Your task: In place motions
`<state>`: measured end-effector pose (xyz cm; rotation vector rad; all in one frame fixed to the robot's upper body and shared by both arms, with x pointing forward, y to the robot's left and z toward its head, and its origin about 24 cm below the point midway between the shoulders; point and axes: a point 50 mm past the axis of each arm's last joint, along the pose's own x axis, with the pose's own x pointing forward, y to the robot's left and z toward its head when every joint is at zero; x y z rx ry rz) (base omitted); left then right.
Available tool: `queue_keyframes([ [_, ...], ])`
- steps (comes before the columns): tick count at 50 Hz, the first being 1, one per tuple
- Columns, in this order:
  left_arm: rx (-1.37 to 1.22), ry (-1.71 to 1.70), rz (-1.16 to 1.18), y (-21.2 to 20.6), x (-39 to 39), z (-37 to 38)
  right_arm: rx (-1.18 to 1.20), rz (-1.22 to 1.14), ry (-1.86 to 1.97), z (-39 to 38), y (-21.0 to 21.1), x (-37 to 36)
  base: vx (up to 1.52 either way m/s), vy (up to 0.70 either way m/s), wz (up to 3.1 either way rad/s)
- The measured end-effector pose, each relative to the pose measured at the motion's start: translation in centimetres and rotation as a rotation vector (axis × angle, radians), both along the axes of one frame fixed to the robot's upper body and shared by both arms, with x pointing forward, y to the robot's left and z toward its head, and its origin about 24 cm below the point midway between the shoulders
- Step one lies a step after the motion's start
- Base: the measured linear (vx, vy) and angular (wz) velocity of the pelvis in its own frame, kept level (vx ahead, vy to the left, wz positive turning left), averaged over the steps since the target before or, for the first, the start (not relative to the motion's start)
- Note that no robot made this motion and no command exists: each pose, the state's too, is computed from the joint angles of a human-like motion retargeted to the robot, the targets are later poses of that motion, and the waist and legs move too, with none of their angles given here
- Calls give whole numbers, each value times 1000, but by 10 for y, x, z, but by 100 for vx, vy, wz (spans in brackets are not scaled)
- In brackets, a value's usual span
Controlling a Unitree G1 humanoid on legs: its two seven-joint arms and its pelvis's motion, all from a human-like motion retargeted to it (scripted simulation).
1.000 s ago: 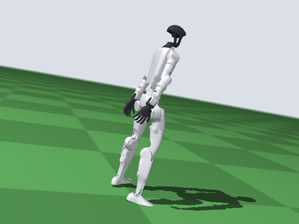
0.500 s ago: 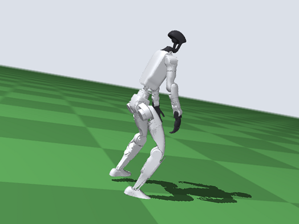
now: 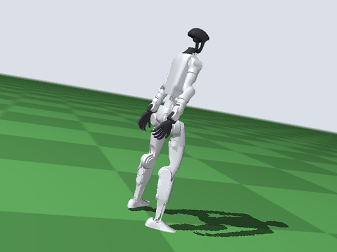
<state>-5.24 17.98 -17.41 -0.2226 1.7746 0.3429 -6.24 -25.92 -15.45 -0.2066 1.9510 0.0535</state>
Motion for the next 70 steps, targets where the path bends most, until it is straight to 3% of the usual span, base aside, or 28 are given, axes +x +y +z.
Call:
queue_keyframes([
  [7,38,-210,-121,10,67,-5,120,97,-218,-16,27,63,-1,0,25],
  [12,81,-461,-176,20,160,8,194,377,-467,-9,46,166,-29,1,-46],
  [18,218,-677,-343,60,246,48,238,701,-610,24,74,264,-10,-2,-23],
  [24,271,-759,-396,63,284,70,272,733,-693,43,92,299,-2,2,-23],
  [31,192,-713,-375,45,255,49,350,630,-690,26,92,269,5,-3,18],
  [43,10,-290,-335,23,71,-4,157,589,-283,-12,10,105,16,0,13],
  [46,1,-119,-253,15,27,-3,100,440,-33,-7,-3,49,16,6,21],
  [50,77,89,75,-10,-14,2,49,114,130,2,3,2,-10,-3,-9],
  [52,39,79,110,-12,-20,2,80,22,83,1,7,-5,9,-1,4],
  [57,27,1,-78,-2,-11,0,113,-88,47,-3,28,-15,18,2,11],
  [60,30,-48,-16,-2,3,-2,165,-95,-18,-8,34,2,0,0,0],
  [70,36,-287,-122,23,83,-4,290,303,-221,-15,36,102,4,0,-5],
])
